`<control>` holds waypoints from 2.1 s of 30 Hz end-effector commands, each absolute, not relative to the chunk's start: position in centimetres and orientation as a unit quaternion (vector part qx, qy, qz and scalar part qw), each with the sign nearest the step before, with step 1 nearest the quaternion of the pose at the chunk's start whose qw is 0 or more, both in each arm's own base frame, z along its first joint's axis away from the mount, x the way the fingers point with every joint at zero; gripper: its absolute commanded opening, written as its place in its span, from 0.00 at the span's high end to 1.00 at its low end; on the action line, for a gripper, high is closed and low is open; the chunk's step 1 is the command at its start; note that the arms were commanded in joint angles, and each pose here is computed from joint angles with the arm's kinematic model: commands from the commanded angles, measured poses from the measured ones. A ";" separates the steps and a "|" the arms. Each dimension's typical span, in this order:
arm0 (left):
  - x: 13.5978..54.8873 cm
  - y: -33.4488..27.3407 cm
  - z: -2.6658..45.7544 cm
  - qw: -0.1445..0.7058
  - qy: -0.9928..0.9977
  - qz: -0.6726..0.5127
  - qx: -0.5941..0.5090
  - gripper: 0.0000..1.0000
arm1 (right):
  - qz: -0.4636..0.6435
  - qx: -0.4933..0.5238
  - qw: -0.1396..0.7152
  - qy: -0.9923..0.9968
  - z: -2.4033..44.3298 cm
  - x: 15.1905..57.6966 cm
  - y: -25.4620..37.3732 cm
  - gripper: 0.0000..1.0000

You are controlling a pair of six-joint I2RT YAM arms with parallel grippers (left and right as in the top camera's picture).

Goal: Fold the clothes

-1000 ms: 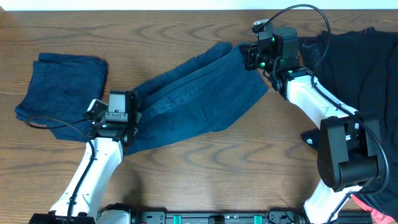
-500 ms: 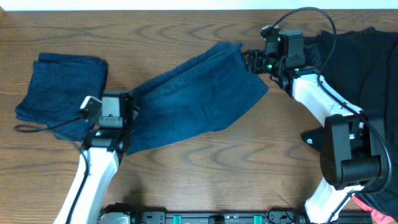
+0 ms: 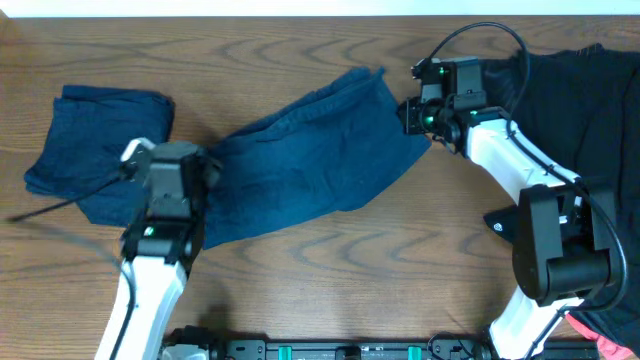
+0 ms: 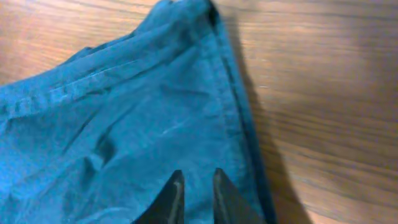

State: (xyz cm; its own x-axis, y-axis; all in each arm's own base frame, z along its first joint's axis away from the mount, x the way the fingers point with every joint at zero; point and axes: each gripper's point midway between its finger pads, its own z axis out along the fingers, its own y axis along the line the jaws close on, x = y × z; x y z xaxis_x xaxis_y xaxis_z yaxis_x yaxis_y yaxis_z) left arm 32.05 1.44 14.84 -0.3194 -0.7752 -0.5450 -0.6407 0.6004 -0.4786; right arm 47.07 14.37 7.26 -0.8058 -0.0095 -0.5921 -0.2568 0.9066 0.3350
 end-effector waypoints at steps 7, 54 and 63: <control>32.3 -1.7 4.2 0.226 0.884 -0.059 -0.404 0.29 | 0.197 -0.088 0.256 0.942 2.6 46.4 15.4 0.81; 27.1 1.6 7.4 0.068 0.958 0.073 -0.270 0.02 | 0.034 0.055 0.157 0.985 11.2 36.0 4.2 0.43; 27.5 -1.0 3.5 0.020 0.973 0.007 -0.230 0.02 | 0.036 0.039 0.154 0.987 11.1 35.8 5.3 0.43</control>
